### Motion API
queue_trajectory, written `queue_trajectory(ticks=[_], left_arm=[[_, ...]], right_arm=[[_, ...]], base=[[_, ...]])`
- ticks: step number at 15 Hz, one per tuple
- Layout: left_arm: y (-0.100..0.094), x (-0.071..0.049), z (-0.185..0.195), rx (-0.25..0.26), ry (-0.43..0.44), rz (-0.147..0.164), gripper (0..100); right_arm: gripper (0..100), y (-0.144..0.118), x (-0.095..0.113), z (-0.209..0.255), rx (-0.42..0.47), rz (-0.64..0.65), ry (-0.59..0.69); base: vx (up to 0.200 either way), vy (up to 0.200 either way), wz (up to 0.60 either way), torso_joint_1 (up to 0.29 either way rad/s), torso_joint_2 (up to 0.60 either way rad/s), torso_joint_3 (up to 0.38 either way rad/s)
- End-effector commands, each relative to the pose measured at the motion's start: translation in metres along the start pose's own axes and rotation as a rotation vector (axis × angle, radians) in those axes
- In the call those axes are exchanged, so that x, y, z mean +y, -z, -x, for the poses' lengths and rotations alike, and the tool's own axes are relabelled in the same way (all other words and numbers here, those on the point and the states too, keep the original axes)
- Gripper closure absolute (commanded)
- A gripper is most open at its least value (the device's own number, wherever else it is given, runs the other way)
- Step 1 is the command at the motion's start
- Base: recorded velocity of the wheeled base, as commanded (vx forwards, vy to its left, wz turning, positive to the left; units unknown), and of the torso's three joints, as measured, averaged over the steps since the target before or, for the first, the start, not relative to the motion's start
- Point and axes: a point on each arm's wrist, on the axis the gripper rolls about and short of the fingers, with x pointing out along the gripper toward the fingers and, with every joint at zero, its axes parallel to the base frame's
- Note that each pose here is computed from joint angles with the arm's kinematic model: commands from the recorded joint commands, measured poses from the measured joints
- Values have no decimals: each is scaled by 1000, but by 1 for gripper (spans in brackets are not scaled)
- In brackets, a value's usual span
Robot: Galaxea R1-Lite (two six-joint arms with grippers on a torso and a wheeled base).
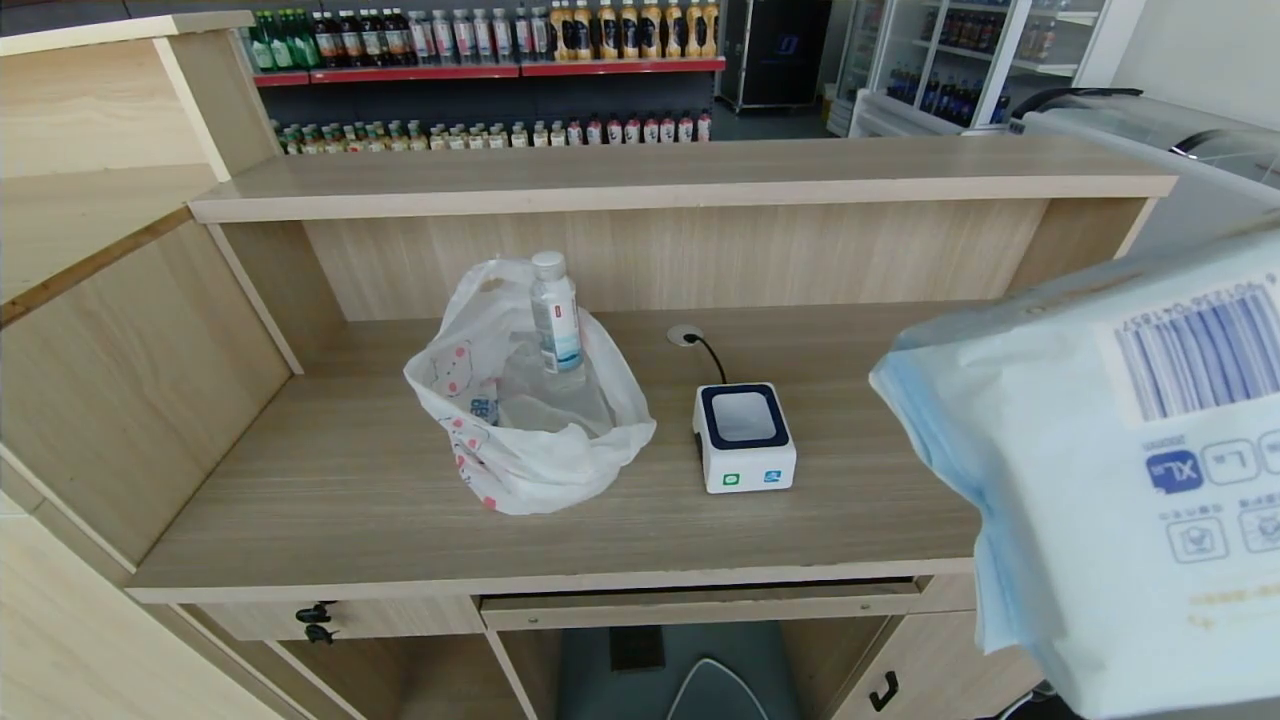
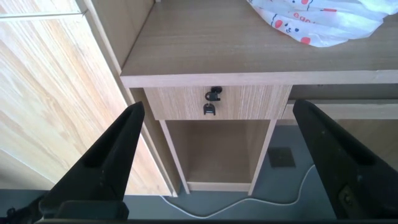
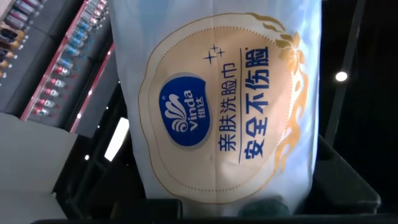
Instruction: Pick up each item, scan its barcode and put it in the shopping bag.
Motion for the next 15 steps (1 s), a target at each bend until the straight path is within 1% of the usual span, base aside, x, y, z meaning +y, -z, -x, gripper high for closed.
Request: queue_trajectory(ticks=[1,3,6,15], left_arm=[[0,0,0,1,-1,0,0],[0,0,0,0,-1,0,0],[0,0,0,0,-1,0,0],[0,0,0,0,-1,0,0]], right_arm=[[100,0,-1,1,1,0,2],[100,-3,-2,5,-18,-10,-12],[100,-9,-4,15,-71,-15,-59],[100,-8,-3,12,-78,-22,-54]], base=[[0,0,0,0,0,0],[0,0,0,0,0,0],[0,0,0,0,0,0],[0,0,0,0,0,0]])
